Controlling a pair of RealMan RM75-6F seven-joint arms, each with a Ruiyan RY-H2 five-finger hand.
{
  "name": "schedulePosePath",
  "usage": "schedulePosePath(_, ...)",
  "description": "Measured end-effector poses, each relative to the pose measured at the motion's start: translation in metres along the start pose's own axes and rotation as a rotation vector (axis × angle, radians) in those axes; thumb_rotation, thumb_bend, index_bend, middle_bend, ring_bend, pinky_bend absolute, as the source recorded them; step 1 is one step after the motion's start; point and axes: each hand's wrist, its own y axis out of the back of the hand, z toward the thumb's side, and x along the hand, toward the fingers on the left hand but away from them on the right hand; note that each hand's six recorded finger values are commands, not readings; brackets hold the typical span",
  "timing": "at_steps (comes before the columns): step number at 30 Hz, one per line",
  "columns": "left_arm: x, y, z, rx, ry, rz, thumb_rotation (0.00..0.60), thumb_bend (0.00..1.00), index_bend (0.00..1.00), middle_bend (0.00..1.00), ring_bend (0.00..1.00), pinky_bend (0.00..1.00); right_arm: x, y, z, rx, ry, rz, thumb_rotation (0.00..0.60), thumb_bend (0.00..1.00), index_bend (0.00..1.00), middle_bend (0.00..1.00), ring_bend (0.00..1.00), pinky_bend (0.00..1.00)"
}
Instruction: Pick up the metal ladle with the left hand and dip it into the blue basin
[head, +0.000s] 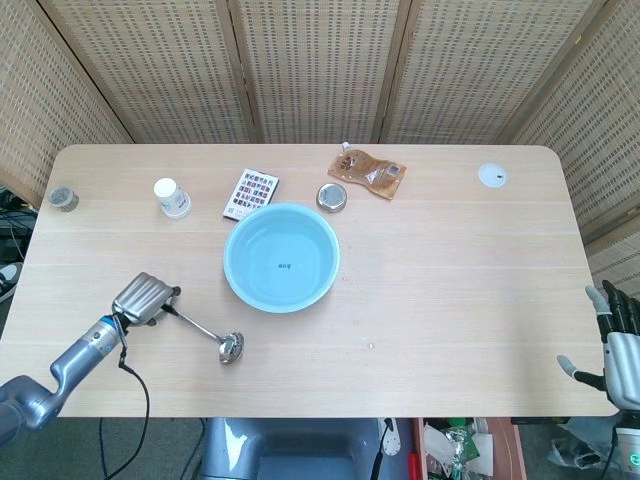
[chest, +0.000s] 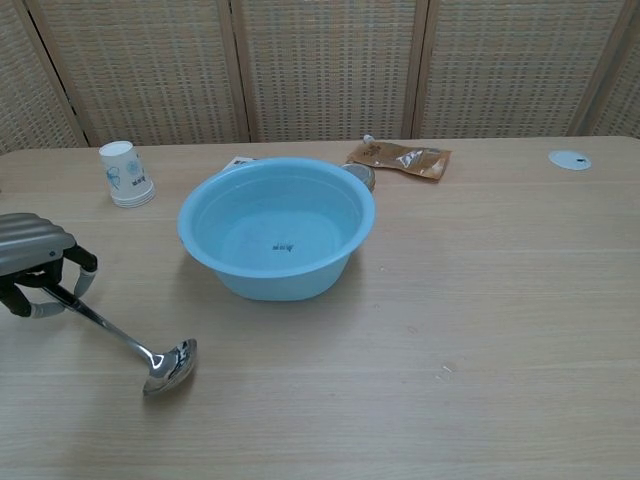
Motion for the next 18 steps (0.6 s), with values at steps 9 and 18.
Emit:
schedulePosePath(9, -0.015, 0.035, 0.001, -0.044, -0.014, 0.077, 0.600, 0.49, 0.98, 1.00, 1.00, 1.00, 0.001, 0.001, 0.000, -0.005, 0.003, -0.001, 0.600, 0.00, 0.00, 0.00, 0.00, 0.00)
schedulePosePath(18, -0.027, 0.069, 0.007, -0.072, -0.022, 0.145, 0.600, 0.50, 0.99, 1.00, 1.00, 1.00, 0.001, 0.002, 0.000, -0.010, 0.003, -0.002, 0.600, 0.00, 0.00, 0.00, 0.00, 0.00)
